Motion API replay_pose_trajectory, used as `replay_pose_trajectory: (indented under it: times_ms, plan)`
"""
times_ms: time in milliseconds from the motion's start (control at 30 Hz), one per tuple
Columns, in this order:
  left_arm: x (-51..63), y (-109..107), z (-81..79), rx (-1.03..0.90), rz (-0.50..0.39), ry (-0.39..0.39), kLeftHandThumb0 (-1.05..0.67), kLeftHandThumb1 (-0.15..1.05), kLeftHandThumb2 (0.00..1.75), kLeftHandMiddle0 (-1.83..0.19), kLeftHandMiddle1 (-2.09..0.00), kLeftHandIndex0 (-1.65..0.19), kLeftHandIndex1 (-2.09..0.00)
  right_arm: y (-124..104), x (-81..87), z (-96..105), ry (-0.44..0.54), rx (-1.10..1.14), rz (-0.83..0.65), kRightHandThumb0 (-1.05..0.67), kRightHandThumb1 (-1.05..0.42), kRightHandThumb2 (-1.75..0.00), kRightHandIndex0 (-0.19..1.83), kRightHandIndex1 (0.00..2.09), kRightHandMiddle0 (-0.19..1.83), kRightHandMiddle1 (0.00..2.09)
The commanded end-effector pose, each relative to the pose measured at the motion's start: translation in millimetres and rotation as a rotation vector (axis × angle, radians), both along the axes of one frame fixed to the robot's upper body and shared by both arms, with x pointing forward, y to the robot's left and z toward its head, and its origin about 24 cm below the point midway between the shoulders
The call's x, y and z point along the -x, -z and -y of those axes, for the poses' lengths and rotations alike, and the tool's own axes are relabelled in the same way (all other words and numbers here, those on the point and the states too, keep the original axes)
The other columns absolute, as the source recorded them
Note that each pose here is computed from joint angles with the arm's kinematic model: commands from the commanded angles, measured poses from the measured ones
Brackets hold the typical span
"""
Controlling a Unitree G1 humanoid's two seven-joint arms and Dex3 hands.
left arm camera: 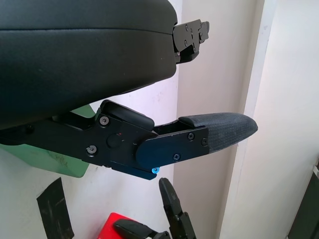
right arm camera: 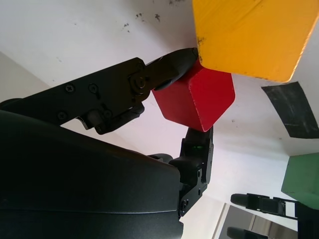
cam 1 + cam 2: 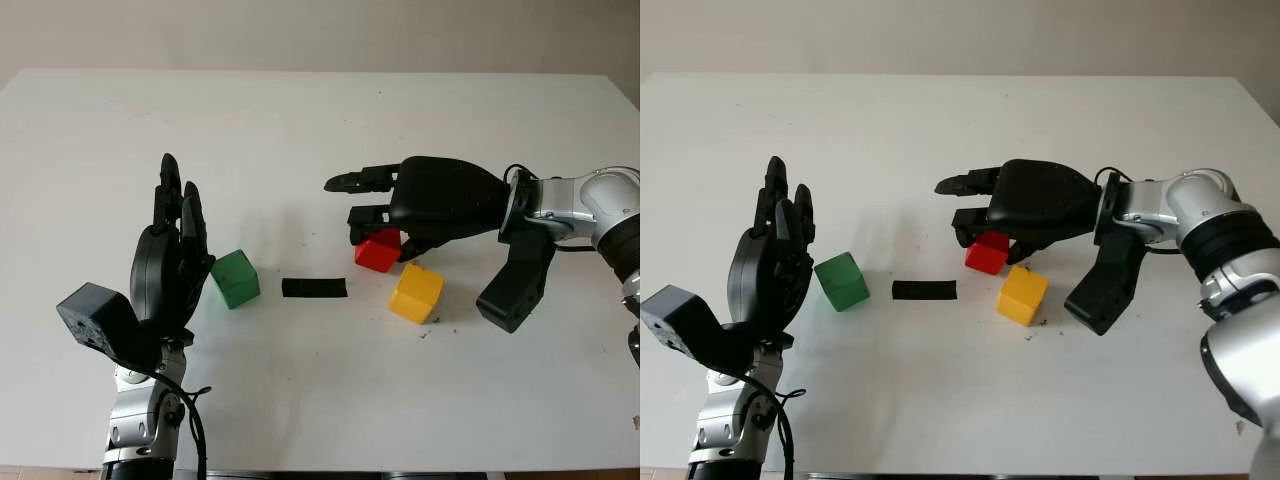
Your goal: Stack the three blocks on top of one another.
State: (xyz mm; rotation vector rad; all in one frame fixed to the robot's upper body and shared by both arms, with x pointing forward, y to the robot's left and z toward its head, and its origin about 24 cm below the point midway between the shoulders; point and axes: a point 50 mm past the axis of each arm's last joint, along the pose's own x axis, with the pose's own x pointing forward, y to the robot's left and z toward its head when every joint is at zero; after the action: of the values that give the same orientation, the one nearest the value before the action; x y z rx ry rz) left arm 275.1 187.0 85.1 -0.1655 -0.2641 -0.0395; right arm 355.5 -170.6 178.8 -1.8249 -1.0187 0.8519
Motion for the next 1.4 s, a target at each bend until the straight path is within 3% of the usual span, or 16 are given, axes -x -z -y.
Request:
replay_pose_trajectory:
  times_ms: [0, 200, 367, 533, 633, 833, 1367]
  plan:
    - [1.9, -1.2, -0.8, -0.007, 0.009, 0.003, -0.76, 1.05, 0.63, 0.19, 0.0, 0.19, 0.0, -23.1, -5.2, -8.7, -0.009, -0.039, 0.06, -0.43, -0.95, -0.05, 0.28, 0.07, 0.4, 1.37]
    - [1.7, -1.8, 0.5, -0.008, 0.009, -0.001, -0.76, 1.05, 0.62, 0.19, 0.0, 0.19, 0.0, -46.6, -6.5, -30.4, -0.082, -0.092, 0.112, -0.4, -0.96, -0.05, 0.33, 0.09, 0.41, 1.36]
    - [1.7, -1.3, 3.5, -0.002, 0.009, 0.001, -0.76, 1.05, 0.62, 0.19, 0.0, 0.19, 0.0, -57.7, -5.4, -51.6, -0.127, -0.011, 0.133, -0.44, -0.95, -0.05, 0.34, 0.08, 0.4, 1.32]
    - [2.0, -1.4, 5.4, -0.003, 0.01, -0.001, -0.76, 1.05, 0.63, 0.19, 0.0, 0.19, 0.0, -61.3, -3.6, -60.1, -0.126, 0.014, 0.091, -0.47, -0.91, -0.05, 0.32, 0.06, 0.5, 1.29]
    - [2.2, -4.0, 4.7, -0.01, 0.019, -0.011, -0.76, 1.05, 0.64, 0.19, 0.0, 0.19, 0.0, -60.8, 2.1, -84.6, -0.201, 0.064, 0.116, -0.5, -0.92, -0.06, 0.31, 0.05, 0.51, 1.31]
    - [2.2, -11.0, -3.4, -0.006, 0.04, -0.041, -0.76, 1.05, 0.62, 0.19, 0.0, 0.19, 0.0, -57.3, 12.4, -106.7, -0.255, 0.128, 0.087, -0.5, -0.95, -0.05, 0.25, 0.03, 0.43, 1.41]
    - [2.4, -21.0, -11.5, -0.029, 0.065, -0.058, -0.74, 1.05, 0.62, 0.19, 0.0, 0.19, 0.0, -40.9, 26.5, -115.8, -0.319, 0.228, 0.036, -0.53, -0.96, -0.05, 0.25, 0.05, 0.43, 1.36]
